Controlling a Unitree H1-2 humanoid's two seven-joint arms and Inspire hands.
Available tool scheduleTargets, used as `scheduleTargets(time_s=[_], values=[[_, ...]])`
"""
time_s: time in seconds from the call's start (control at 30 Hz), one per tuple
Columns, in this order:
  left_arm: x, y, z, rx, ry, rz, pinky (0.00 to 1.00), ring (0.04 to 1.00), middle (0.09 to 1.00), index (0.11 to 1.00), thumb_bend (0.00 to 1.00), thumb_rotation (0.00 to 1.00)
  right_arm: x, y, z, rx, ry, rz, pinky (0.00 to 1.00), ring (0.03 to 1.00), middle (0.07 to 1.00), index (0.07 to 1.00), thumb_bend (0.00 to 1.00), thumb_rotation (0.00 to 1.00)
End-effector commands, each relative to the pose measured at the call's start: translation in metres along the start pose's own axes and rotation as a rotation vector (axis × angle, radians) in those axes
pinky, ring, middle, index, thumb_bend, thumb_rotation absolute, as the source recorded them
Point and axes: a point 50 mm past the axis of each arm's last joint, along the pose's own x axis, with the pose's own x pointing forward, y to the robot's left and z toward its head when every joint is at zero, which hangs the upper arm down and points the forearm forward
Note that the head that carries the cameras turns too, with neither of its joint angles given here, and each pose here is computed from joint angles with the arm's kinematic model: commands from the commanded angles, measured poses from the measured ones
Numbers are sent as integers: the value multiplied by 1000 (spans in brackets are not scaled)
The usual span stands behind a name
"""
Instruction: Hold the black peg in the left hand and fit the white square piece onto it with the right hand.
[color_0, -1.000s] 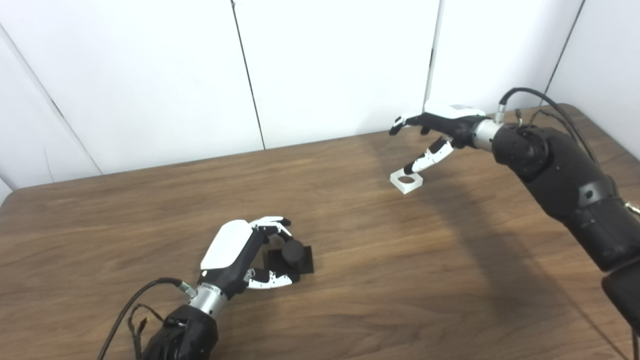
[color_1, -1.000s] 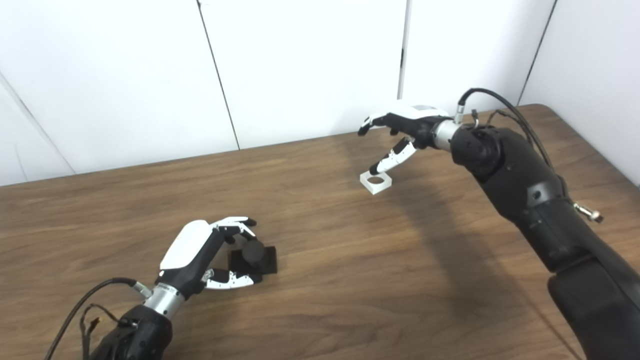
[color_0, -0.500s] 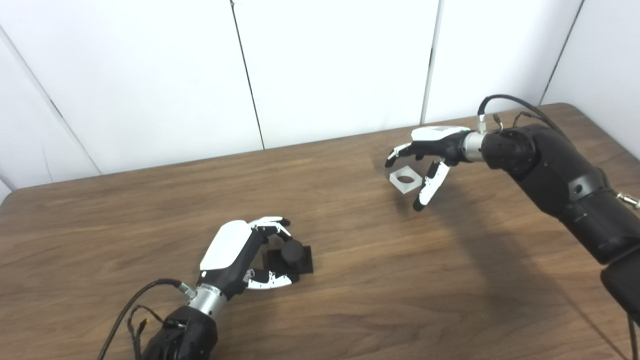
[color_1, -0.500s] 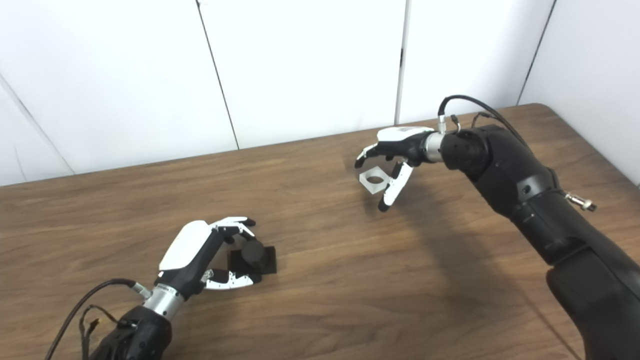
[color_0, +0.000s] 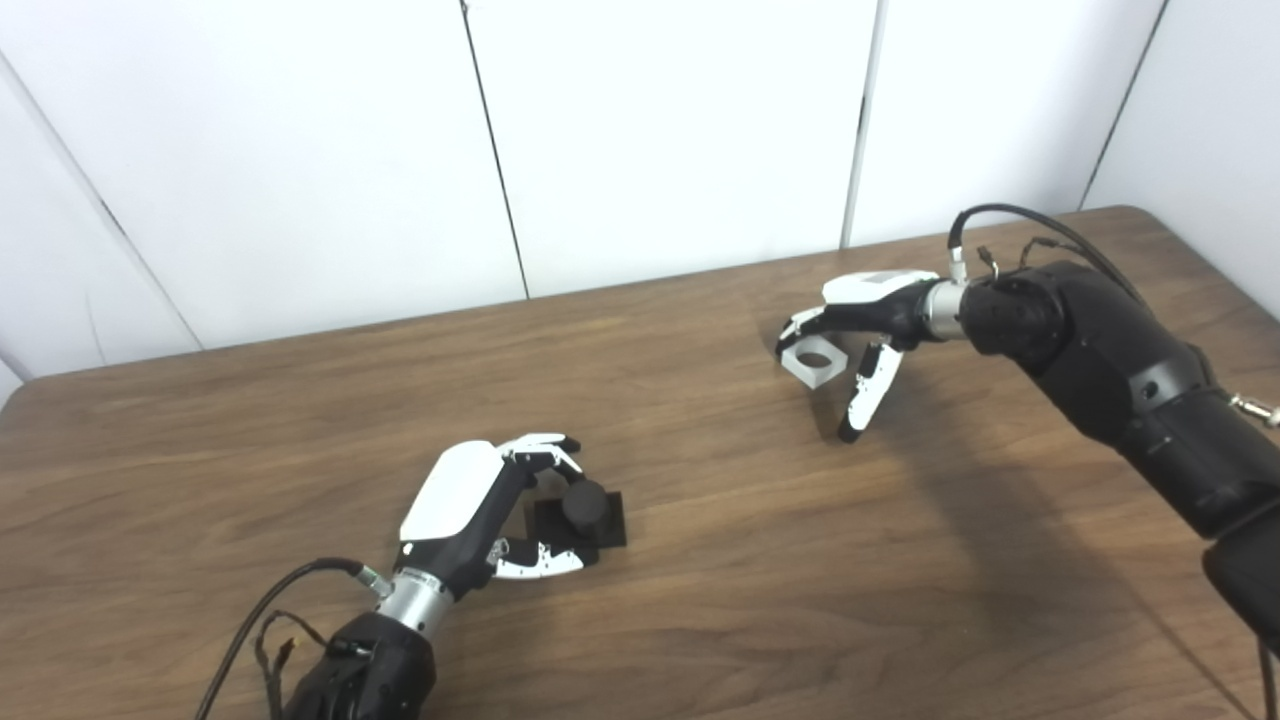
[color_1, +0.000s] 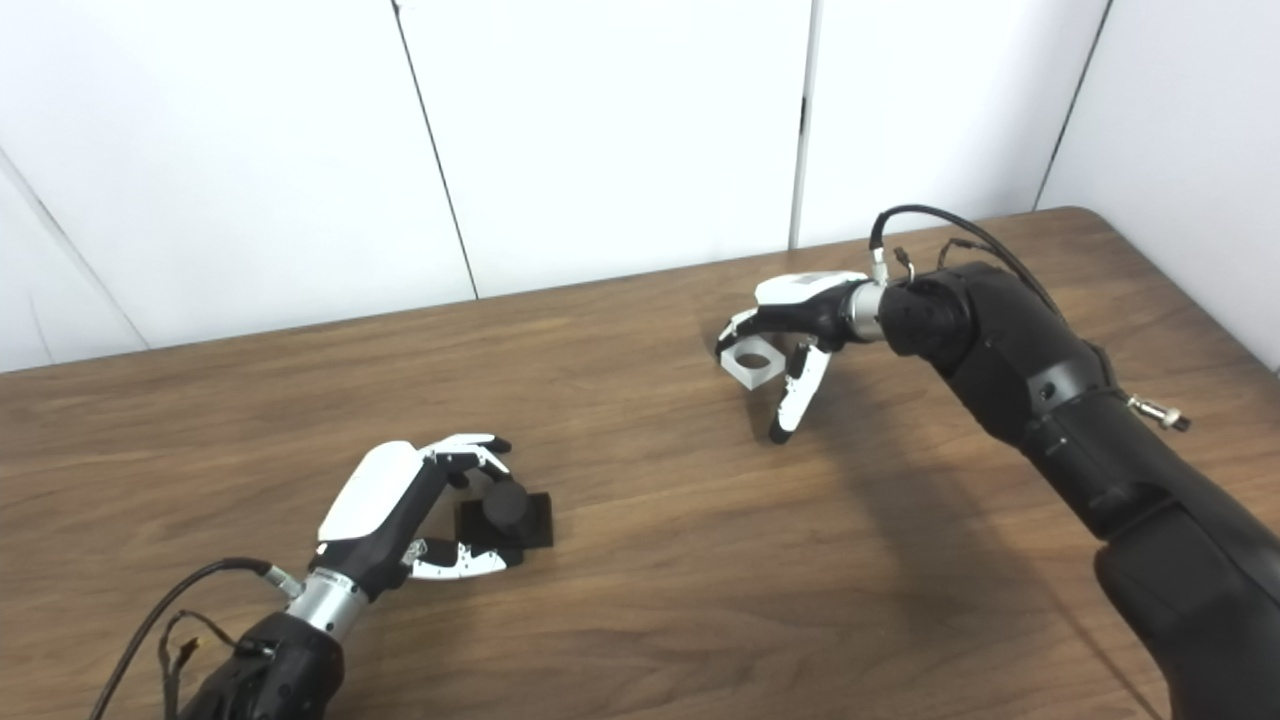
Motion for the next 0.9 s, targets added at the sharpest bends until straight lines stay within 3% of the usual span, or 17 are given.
scheduleTargets(time_s=[0.0, 0.87], values=[[-19, -29, -15, 15, 77, -154, 626, 769, 802, 491, 513, 86, -6, -26, -1, -38, -8, -91, 910, 956, 956, 877, 924, 340], [-28, -27, -16, 19, 92, -152, 607, 756, 798, 492, 513, 89, 1, -20, -16, -12, 34, -163, 797, 886, 902, 810, 809, 237]])
